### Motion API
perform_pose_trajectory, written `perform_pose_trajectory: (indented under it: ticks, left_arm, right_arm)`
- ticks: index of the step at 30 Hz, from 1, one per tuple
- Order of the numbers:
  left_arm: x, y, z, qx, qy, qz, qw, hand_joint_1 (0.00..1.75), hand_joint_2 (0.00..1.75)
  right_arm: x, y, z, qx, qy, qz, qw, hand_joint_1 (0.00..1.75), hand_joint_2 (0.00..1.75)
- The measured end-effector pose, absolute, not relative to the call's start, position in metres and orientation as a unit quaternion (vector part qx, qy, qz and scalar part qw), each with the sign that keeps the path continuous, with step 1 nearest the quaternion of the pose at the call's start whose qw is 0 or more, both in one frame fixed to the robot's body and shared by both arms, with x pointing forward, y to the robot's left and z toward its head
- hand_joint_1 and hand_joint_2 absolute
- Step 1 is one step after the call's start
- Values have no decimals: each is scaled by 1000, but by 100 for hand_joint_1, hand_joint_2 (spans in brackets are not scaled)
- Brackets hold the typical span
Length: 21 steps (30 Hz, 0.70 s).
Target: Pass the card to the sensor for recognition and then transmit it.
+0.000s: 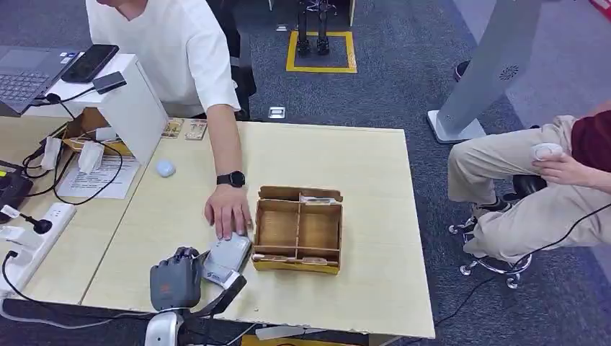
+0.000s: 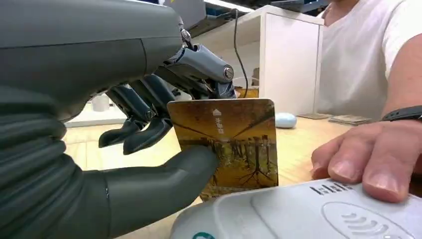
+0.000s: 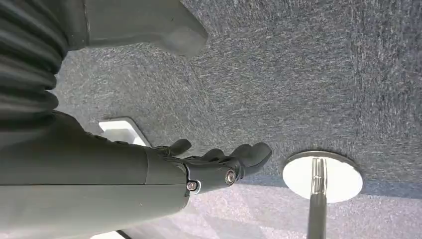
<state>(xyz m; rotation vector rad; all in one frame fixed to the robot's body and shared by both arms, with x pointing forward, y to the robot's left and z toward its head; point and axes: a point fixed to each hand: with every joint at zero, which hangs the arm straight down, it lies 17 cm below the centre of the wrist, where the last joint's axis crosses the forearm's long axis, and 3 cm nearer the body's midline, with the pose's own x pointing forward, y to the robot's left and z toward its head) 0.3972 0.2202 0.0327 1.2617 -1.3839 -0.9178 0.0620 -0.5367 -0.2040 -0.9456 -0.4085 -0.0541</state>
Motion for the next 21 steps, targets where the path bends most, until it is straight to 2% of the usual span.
perform_pose_trajectory:
  ticks: [5,14,21]
  left_arm:
    - [397,222,53,531,-587,-361,493,175,175]
    - [392,228,206,579,-680,-251,374,175,175]
    - [384,230,240,588,-695,-220,349,175,175]
  right_arm:
    - [63,-537,-203,-453,-199,-25,869,0,175]
    - [61,-537,-202,-455,-206,-29,866,0,175]
    - [58,-537,-202,-455,-204,-29,866,0,175]
